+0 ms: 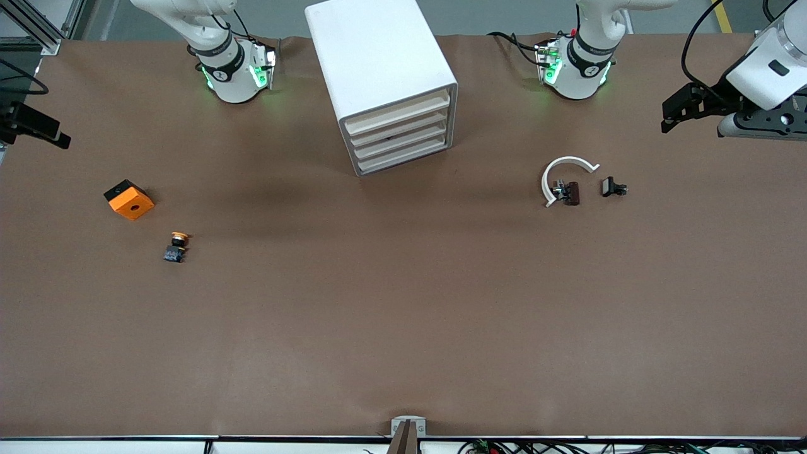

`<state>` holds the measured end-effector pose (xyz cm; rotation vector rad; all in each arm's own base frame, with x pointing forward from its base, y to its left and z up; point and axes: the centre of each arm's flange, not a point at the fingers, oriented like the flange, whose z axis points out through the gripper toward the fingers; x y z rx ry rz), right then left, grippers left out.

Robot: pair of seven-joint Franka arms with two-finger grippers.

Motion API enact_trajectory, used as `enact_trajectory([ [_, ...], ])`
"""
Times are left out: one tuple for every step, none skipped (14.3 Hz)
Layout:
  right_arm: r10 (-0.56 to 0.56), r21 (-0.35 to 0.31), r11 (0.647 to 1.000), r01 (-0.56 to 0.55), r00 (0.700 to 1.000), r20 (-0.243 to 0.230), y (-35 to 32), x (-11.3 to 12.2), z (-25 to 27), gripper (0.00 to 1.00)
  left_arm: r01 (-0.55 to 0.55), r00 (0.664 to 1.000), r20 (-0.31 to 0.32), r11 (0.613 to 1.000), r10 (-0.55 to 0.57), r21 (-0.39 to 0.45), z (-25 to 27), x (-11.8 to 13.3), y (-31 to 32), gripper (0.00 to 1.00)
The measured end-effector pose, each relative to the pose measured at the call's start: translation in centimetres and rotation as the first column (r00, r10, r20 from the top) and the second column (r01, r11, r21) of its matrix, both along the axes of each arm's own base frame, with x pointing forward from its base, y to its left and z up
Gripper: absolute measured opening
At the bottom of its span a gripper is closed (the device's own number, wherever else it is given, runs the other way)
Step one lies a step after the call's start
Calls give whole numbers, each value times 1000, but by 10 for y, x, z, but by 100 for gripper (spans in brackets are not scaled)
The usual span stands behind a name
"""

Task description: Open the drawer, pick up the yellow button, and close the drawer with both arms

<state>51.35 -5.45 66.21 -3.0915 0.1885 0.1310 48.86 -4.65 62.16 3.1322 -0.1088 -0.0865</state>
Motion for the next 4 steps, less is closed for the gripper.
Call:
enact_trajectory([
  [2,0,1000,-2,1000,10,2,-7,5,100,-9,1000,1,1000,9,0,0,1,-1,100],
  [6,1,1000,-6,1000,18,4,-13,9,100,-14,1000,2,1000,14,1,1,2,-1,100],
  [10,1,1000,-10,1000,22,7,-17,11,100,-16,1000,3,1000,16,1,1,3,-2,100],
  [10,2,1000,-10,1000,27,7,-19,10,100,-16,1000,5,1000,16,1,2,4,-2,100],
])
